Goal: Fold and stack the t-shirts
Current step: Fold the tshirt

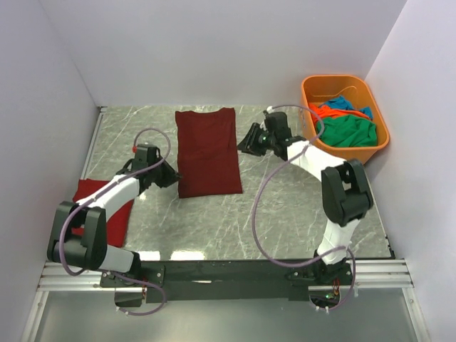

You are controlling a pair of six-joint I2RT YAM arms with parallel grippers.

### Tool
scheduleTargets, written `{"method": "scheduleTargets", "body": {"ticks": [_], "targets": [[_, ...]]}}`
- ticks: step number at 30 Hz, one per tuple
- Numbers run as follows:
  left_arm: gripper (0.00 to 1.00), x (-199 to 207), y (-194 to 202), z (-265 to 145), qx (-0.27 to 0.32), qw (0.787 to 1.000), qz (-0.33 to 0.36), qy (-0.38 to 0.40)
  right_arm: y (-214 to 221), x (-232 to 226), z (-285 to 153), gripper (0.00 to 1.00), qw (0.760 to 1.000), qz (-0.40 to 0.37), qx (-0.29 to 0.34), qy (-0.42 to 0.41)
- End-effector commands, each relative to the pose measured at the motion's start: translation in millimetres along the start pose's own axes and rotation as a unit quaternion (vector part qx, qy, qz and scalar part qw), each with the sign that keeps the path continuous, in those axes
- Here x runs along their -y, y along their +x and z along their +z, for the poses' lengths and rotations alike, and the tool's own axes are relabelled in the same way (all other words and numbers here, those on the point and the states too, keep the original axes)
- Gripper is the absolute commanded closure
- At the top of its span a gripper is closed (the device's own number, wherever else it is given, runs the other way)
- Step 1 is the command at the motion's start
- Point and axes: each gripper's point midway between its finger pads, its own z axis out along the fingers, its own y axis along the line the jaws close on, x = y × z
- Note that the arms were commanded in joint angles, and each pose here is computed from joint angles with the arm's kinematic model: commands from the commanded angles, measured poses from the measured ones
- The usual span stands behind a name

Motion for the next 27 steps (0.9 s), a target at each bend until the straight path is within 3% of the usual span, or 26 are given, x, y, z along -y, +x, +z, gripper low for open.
{"method": "scheduleTargets", "body": {"ticks": [1, 6, 13, 21, 25, 27], "targets": [[0.79, -4, 14, 8, -0.024, 1.000, 0.003, 0.021, 31, -20, -9, 0.62, 0.999, -0.022, -0.012, -0.027], [0.86, -19, 28, 19, -0.042, 0.999, -0.005, 0.011, 72, -13, -5, 0.62, 0.997, -0.026, -0.055, -0.040], [0.89, -45, 47, 28, -0.066, 0.998, -0.016, -0.013, 128, 35, -5, 0.62, 0.994, -0.014, -0.108, 0.000], [0.90, -51, 49, 24, -0.071, 0.997, -0.011, -0.031, 143, 70, -13, 0.63, 0.992, -0.015, -0.115, 0.059], [0.84, -50, 39, 13, -0.052, 0.998, -0.008, -0.046, 136, 74, -18, 0.64, 0.993, -0.018, -0.097, 0.071], [0.74, -51, 27, 5, -0.024, 0.998, -0.005, -0.054, 134, 79, -25, 0.63, 0.992, -0.020, -0.088, 0.086]]}}
